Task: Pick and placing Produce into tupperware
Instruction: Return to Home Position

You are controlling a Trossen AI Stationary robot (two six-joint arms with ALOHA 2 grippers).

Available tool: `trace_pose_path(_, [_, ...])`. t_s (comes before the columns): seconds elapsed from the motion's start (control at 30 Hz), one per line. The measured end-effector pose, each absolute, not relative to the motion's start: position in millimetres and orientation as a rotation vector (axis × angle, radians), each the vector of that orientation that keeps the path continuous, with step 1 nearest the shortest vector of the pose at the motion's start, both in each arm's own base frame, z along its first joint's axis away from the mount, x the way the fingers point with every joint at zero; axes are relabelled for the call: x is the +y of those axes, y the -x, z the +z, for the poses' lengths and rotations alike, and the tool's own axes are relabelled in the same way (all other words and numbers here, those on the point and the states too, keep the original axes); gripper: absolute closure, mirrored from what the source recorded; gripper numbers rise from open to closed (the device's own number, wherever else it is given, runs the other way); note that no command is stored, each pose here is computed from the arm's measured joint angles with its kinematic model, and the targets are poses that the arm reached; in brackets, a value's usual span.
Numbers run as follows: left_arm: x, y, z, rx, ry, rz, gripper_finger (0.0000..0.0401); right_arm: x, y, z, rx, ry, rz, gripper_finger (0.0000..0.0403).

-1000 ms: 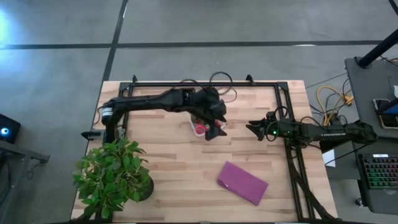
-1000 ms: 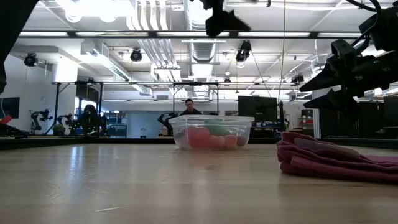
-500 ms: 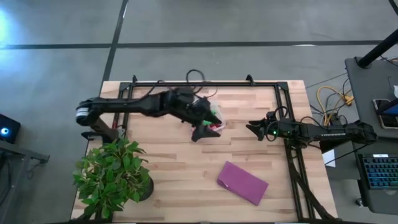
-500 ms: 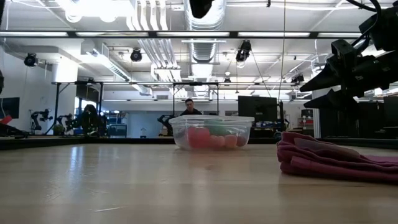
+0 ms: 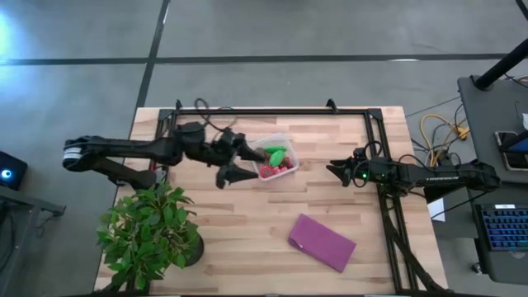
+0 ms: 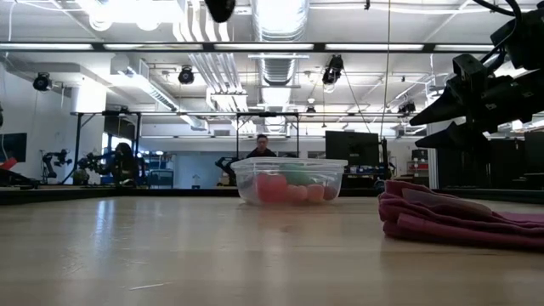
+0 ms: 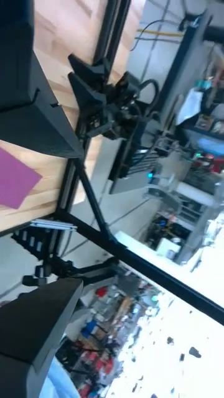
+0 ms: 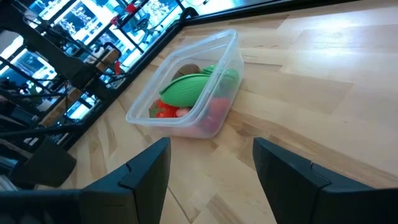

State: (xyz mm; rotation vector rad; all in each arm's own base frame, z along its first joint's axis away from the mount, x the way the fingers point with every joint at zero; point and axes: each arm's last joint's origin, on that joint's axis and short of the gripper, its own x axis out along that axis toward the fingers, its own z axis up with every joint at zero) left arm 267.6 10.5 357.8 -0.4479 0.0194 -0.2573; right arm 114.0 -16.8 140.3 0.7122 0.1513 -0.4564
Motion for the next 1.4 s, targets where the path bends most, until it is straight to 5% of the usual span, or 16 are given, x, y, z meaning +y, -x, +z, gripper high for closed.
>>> trace_pose_path(0.4, [8, -202, 327, -0.257, 0.410, -0.242, 0.0083, -17, -114, 140, 0.151, -0.713, -0.457, 0.0184])
trace_pose_path(0.9, [5, -152, 290, -0.072, 0.446, -0.192, 0.0083, -17, -114, 140, 0.151, -0.713, -0.456, 0.0184])
trace_pose_path(1.4, [2, -106, 250, -0.185, 0.456, -0.192, 0.0083, -17, -114, 140, 0.151, -0.712, -0.457, 0.0184])
